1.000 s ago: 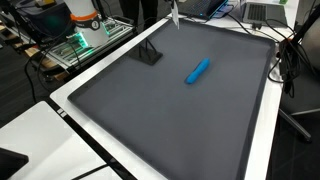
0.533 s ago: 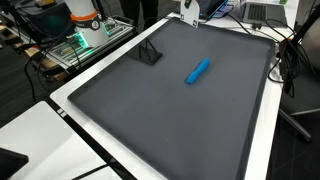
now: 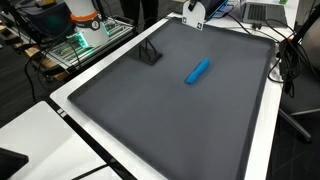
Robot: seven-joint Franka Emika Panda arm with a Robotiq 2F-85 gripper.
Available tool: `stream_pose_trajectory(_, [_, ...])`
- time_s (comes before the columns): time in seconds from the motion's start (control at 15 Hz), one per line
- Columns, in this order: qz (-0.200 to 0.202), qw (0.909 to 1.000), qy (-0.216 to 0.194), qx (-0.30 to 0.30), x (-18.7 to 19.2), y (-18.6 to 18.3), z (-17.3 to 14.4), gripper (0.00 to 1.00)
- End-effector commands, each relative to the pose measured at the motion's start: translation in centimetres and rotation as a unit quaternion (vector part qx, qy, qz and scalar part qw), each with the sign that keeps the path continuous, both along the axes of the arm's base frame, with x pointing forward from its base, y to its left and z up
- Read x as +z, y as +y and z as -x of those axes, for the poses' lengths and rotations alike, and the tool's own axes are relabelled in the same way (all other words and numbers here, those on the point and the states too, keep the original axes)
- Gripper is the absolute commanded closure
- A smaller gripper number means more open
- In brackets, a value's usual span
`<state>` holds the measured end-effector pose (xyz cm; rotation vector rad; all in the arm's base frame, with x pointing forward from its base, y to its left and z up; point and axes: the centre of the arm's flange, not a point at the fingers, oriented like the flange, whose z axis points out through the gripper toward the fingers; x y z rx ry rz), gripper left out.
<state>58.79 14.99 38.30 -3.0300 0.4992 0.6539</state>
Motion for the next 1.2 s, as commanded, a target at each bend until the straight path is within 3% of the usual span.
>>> stream_pose_trajectory(0.0, [0.000, 1.0000, 0.000, 0.000, 0.0, 0.0, 0.0, 0.96])
stream_pose_trajectory(0.4, [0.007, 0.9977, -0.053, 0.042, -0.4, 0.4, -2.4, 0.99])
stream_pose_trajectory(0.73, [0.030, 0.9885, -0.093, 0.115, -1.5, 0.0, -4.6, 0.99])
stream_pose_trajectory(1.13, [0.023, 0.9778, -0.100, 0.183, -4.5, 0.1, -6.2, 0.99])
